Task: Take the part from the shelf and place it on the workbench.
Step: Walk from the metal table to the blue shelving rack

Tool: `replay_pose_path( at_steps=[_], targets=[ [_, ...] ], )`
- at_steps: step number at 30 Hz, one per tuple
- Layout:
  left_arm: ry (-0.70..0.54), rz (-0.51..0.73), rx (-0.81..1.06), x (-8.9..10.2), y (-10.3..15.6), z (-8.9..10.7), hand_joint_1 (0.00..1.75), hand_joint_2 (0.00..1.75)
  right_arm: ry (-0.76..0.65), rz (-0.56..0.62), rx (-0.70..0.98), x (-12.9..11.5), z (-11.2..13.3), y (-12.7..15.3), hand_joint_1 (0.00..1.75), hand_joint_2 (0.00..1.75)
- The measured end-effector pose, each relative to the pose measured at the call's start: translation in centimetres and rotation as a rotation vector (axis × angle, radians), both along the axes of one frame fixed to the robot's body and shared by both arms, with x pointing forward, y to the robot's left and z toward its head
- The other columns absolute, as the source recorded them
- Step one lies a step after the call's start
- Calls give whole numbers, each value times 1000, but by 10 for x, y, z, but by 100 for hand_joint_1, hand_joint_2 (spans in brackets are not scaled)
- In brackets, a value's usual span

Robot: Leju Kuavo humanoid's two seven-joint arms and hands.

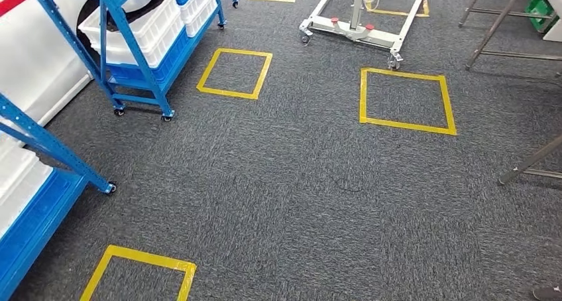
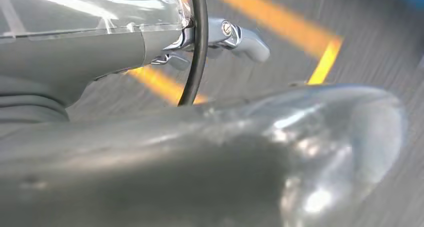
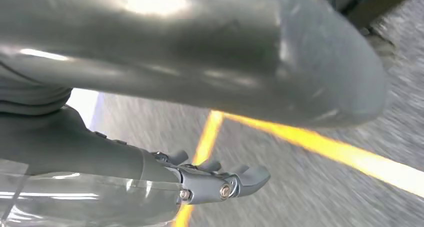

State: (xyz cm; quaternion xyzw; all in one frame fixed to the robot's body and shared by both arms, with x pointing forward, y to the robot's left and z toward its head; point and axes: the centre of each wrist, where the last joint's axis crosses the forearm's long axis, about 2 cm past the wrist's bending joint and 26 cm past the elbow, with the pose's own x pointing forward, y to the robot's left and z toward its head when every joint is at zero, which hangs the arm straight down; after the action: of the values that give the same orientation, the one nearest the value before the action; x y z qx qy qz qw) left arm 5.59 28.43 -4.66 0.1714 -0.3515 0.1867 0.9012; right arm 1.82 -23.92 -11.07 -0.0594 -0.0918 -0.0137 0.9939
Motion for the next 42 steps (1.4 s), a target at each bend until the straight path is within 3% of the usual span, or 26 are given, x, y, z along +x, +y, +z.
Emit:
replay_pose_path(
  at_steps=[4,6,9,11,15,19,25,29,37,42],
  targets=[
    [-113,18,279,58,-1,-7,0,0,-157,120,-108,7,-1,-27,0,0],
    [-163,-118,326,83,1,-12,0,0,-236,177,-142,15,-1,-41,0,0],
    [-236,-426,368,121,13,-13,0,0,-327,252,-175,32,1,-60,0,0],
    [-238,-527,393,143,21,-9,0,0,-356,289,-192,47,3,-69,0,0],
    [-220,-619,409,163,25,-5,0,0,-379,329,-219,66,7,-78,0,0],
    [-233,-717,416,179,18,0,0,0,-372,359,-219,69,8,-78,0,0],
    [-160,-721,322,160,16,-12,0,0,-350,363,-225,61,6,-80,0,0],
    [-57,-662,239,117,21,-31,0,0,-323,363,-226,48,4,-78,0,0],
    [125,-601,134,49,20,-53,0,0,-264,347,-211,29,1,-67,0,0],
    [147,-590,118,39,19,-55,0,0,-265,342,-205,31,1,-64,0,0]
  ],
)
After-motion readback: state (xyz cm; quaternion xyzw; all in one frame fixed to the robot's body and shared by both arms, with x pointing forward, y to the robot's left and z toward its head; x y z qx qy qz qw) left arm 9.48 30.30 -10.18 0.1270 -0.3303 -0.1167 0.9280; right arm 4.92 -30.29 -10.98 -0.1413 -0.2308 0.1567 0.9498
